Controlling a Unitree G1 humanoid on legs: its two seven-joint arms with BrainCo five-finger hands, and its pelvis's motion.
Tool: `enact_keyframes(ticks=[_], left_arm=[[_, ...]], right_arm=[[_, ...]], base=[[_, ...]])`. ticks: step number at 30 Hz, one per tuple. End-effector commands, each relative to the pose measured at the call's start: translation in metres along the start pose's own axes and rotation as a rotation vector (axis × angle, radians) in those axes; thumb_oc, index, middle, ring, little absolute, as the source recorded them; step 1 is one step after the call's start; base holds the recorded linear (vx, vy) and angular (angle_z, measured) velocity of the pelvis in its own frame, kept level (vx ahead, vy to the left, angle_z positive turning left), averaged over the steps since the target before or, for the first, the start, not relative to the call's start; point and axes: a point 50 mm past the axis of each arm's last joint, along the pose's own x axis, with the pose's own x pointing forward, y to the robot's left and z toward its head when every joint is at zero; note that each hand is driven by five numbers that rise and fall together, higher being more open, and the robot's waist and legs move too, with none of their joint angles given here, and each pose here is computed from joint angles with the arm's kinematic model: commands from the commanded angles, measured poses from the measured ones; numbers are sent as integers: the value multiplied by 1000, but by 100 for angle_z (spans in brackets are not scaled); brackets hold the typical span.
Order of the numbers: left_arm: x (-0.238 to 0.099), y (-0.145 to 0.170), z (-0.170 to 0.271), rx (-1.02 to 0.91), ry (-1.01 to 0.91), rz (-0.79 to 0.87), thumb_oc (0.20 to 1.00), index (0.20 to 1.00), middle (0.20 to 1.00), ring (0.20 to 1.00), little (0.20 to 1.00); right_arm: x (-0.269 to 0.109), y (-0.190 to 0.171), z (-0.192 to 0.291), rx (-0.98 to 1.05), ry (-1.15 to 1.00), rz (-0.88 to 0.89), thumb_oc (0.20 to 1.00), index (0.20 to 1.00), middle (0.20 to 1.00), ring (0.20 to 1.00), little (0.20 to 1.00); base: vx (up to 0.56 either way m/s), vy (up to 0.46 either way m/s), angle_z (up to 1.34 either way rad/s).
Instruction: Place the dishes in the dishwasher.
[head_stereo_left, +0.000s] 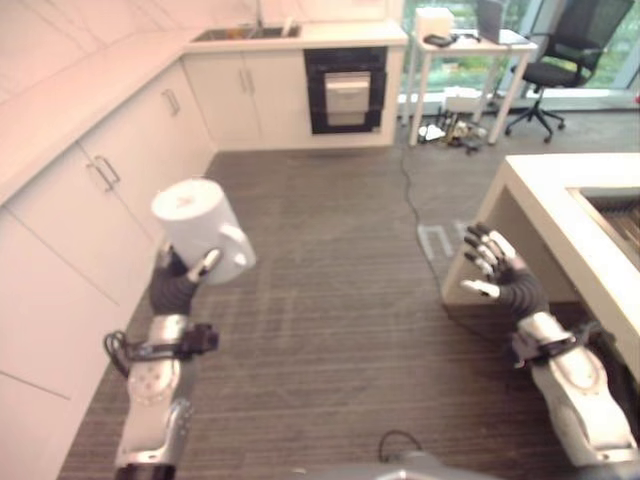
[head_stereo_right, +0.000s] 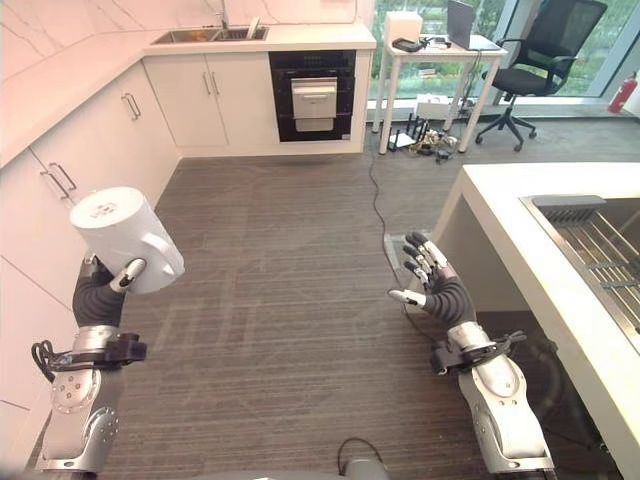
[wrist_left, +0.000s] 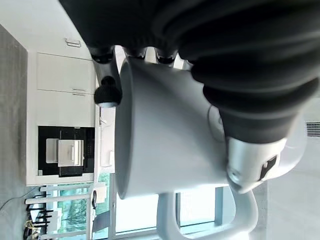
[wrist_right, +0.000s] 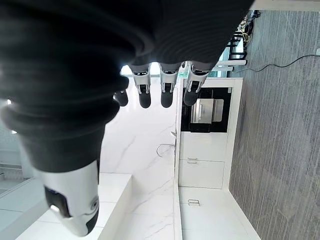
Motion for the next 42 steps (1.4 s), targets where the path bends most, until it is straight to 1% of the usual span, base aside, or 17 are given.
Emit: enact_keyframes(ticks=[1,10,13,18,20,23,27,31,34,37,39,42], left_arm=[[9,-4,19,-8,-94,-70,200,200,200,200,200],[10,-3,16,-31,-94,-70,200,200,200,200,200],[10,0,15,-29,-84,-69,200,200,200,200,200],[-5,6,15,-23,-76,-63,200,200,200,200,200],[-3,7,18,-9,-84,-66,200,200,200,200,200],[5,8,22,6,-84,-93,200,200,200,200,200],[17,-4,24,21,-95,-183,200,200,200,200,200],[23,-10,27,46,-102,-198,200,200,200,200,200],[26,-12,30,46,-106,-223,200,200,200,200,200],[19,-14,26,55,-94,-236,200,200,200,200,200],[19,-22,25,51,-86,-247,200,200,200,200,200],[18,-21,26,55,-85,-242,200,200,200,200,200]], right_arm=[[6,0,23,14,-143,13,1000,1000,1000,1000,1000],[11,0,21,-14,-162,25,1000,1000,1000,1000,1000],[14,3,23,-28,-163,47,1000,1000,1000,1000,1000],[0,0,25,-45,-162,74,1000,1000,1000,1000,1000],[-1,-5,29,-55,-170,87,1000,1000,1000,1000,1000],[1,-9,33,-39,-183,59,1000,1000,1000,1000,1000],[8,-1,36,-7,-232,9,1000,1000,1000,1000,1000],[17,11,36,-2,-251,42,1000,1000,1000,1000,1000],[12,6,38,-11,-256,19,1000,1000,1000,1000,1000],[-4,-8,39,-4,-262,5,1000,1000,1000,1000,1000],[-3,-7,43,-13,-265,-3,1000,1000,1000,1000,1000],[-1,-9,47,-15,-275,2,1000,1000,1000,1000,1000]], base=[[53,-75,1],[70,-60,-4],[257,182,11],[418,253,5],[443,277,-50],[443,248,-56],[405,259,9],[278,246,31],[312,3,-22],[420,-112,39],[625,-209,66],[475,-239,-17]])
